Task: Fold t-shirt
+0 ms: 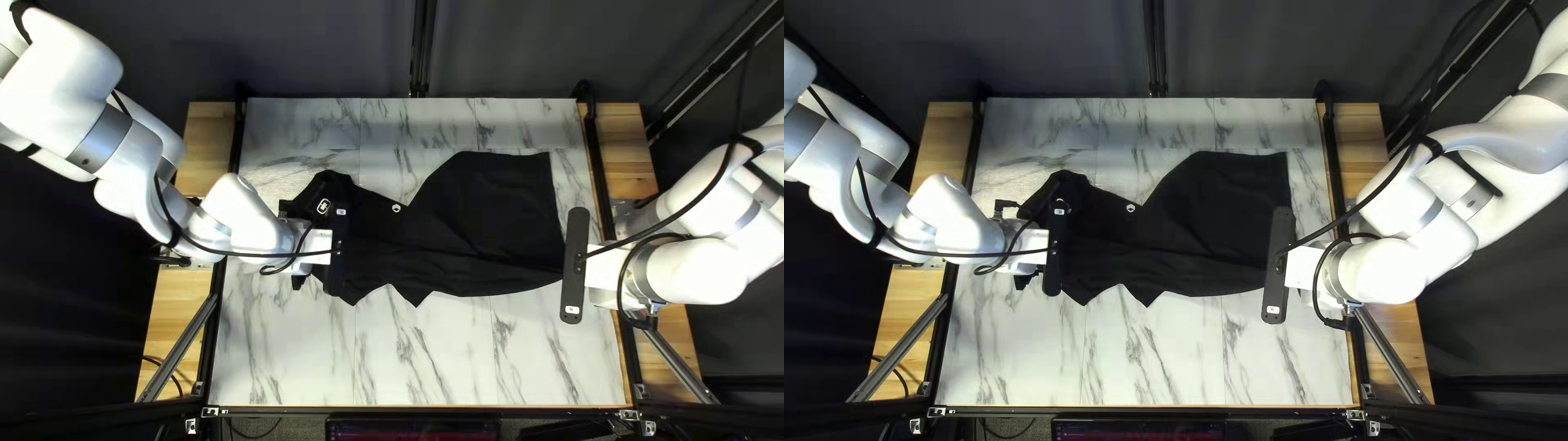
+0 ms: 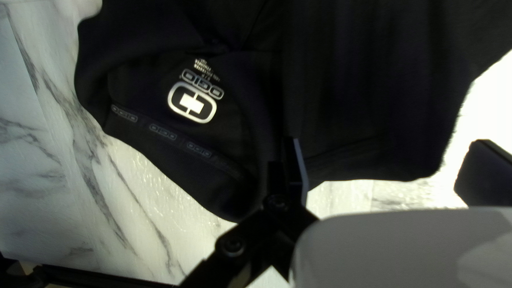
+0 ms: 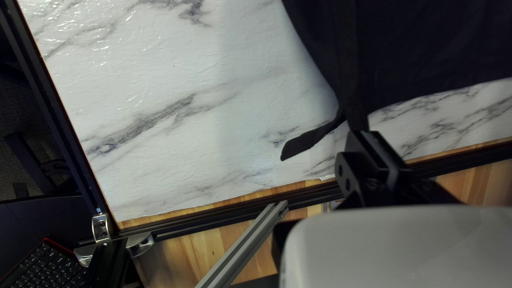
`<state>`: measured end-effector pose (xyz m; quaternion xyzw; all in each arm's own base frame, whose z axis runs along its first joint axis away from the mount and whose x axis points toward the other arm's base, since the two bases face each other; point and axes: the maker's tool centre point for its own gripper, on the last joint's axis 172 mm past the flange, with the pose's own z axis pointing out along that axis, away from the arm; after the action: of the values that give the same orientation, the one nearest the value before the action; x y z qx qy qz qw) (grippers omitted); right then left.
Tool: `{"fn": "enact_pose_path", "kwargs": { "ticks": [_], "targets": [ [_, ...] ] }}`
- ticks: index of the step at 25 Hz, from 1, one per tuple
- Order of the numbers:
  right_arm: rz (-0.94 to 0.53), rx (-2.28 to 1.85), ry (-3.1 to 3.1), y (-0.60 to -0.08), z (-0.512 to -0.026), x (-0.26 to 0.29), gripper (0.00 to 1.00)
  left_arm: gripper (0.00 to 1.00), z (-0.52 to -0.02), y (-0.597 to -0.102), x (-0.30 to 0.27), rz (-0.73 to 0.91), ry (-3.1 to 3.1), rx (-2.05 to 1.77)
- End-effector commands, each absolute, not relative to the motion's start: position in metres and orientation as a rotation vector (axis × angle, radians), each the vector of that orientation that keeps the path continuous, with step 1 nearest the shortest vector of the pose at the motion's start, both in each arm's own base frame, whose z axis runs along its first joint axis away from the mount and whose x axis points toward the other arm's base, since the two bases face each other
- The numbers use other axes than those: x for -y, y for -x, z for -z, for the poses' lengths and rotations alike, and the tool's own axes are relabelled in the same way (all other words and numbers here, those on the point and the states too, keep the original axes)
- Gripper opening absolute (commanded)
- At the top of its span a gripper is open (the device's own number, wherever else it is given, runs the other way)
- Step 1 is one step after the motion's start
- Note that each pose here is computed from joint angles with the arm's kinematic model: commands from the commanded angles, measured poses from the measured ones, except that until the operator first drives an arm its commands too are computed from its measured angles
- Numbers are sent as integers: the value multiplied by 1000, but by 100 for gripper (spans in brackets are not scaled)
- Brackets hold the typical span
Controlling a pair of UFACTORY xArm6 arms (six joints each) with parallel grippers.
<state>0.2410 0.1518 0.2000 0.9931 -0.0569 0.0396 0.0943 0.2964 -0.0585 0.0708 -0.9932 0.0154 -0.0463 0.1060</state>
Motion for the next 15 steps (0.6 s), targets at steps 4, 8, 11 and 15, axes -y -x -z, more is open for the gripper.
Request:
{"fn": "enact_pose_path", "kwargs": {
  "ticks": [4, 8, 11, 15],
  "targets": [
    [-116, 170, -2948, -240, -198, -152, 0, 0, -69, -296, 60, 130, 2954, -49],
    [-117, 172, -2947, -240, -198, -152, 0, 0, -74, -298, 64, 130, 2960, -65],
    [-119, 173, -2945, -240, -200, -152, 0, 0, -84, -300, 66, 132, 2957, -73],
    [-131, 176, -2932, -242, -216, -152, 0, 0, -120, -299, 64, 123, 2930, -78]
  ]
}}
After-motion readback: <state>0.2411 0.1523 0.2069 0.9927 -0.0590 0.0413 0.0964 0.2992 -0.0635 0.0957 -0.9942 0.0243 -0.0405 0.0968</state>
